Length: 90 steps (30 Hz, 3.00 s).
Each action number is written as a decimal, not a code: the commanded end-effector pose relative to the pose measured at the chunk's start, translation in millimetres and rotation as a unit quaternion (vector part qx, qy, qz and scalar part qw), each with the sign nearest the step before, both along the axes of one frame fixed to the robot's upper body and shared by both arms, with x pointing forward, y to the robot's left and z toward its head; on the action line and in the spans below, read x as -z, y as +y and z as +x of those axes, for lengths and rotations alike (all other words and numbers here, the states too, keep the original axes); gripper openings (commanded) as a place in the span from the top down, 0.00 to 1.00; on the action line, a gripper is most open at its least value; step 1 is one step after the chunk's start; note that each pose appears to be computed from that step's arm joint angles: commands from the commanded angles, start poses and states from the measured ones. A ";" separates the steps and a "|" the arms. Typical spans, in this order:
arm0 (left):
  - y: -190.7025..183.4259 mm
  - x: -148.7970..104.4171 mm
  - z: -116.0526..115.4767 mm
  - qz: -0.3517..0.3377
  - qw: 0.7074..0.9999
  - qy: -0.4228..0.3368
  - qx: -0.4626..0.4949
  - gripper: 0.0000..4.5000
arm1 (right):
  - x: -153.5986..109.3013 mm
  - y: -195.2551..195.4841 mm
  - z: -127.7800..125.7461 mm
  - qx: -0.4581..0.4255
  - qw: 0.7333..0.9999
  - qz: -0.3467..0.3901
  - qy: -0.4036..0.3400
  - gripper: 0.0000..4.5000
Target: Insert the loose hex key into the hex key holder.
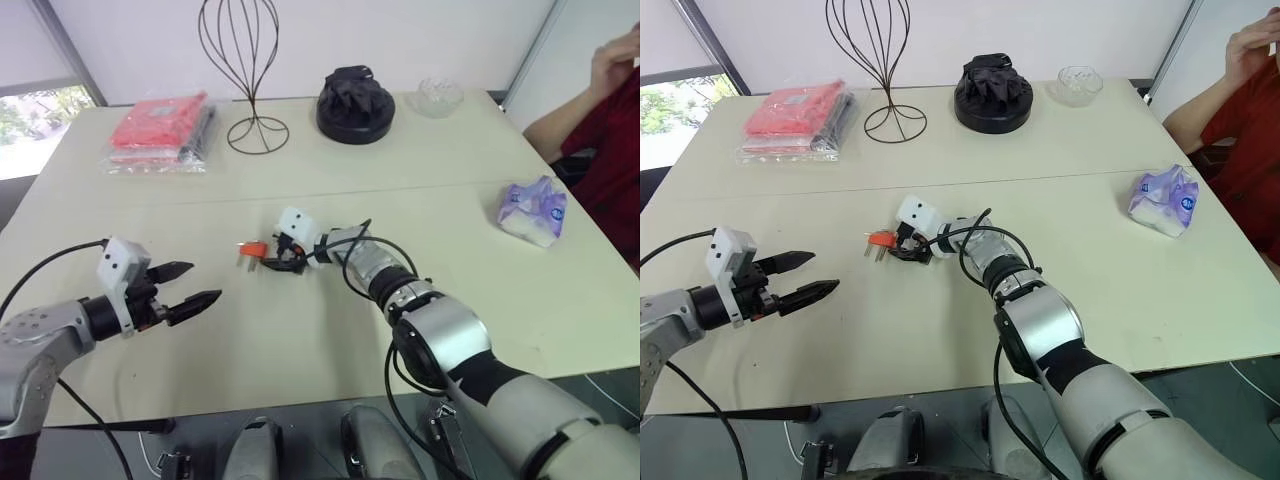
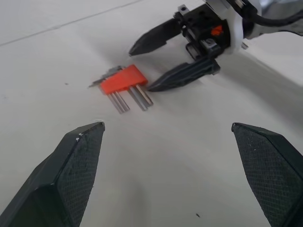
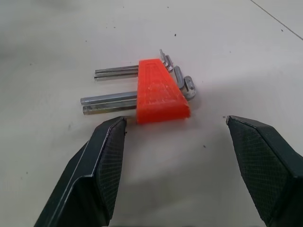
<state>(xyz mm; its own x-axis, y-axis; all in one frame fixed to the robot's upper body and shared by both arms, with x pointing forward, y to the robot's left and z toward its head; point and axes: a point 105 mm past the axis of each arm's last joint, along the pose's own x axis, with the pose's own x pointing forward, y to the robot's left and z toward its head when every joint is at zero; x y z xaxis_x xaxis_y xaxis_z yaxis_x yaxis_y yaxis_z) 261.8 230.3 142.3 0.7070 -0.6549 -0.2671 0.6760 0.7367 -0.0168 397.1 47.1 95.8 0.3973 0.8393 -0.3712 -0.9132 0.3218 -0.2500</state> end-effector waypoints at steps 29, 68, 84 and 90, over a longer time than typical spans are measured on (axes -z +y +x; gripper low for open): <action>12.7 -66.8 45.1 -0.069 0.995 -0.067 0.039 0.00 | -145.1 -19.6 3.0 -0.159 0.819 -0.148 -0.531 0.78; -127.5 -131.3 132.7 -0.220 0.925 -0.127 0.282 0.00 | -217.4 -82.5 -29.8 -0.159 0.715 -0.131 -0.668 0.78; -138.4 -132.1 131.5 -0.228 0.919 -0.126 0.298 0.62 | -207.0 -77.6 -33.9 -0.166 0.721 -0.123 -0.661 0.78; -138.4 -128.3 132.1 -0.228 0.920 -0.124 0.295 0.98 | -206.1 -77.8 -34.2 -0.165 0.724 -0.123 -0.659 0.78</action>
<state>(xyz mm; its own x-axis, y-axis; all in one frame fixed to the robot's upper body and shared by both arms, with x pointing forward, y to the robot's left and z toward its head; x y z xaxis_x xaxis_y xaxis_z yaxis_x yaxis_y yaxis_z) 393.5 88.5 257.4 0.1873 -0.9588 0.2137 0.9823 0.1821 -0.0438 375.8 -37.3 281.0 0.3887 0.9185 -0.0729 0.0807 -0.1127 -0.9903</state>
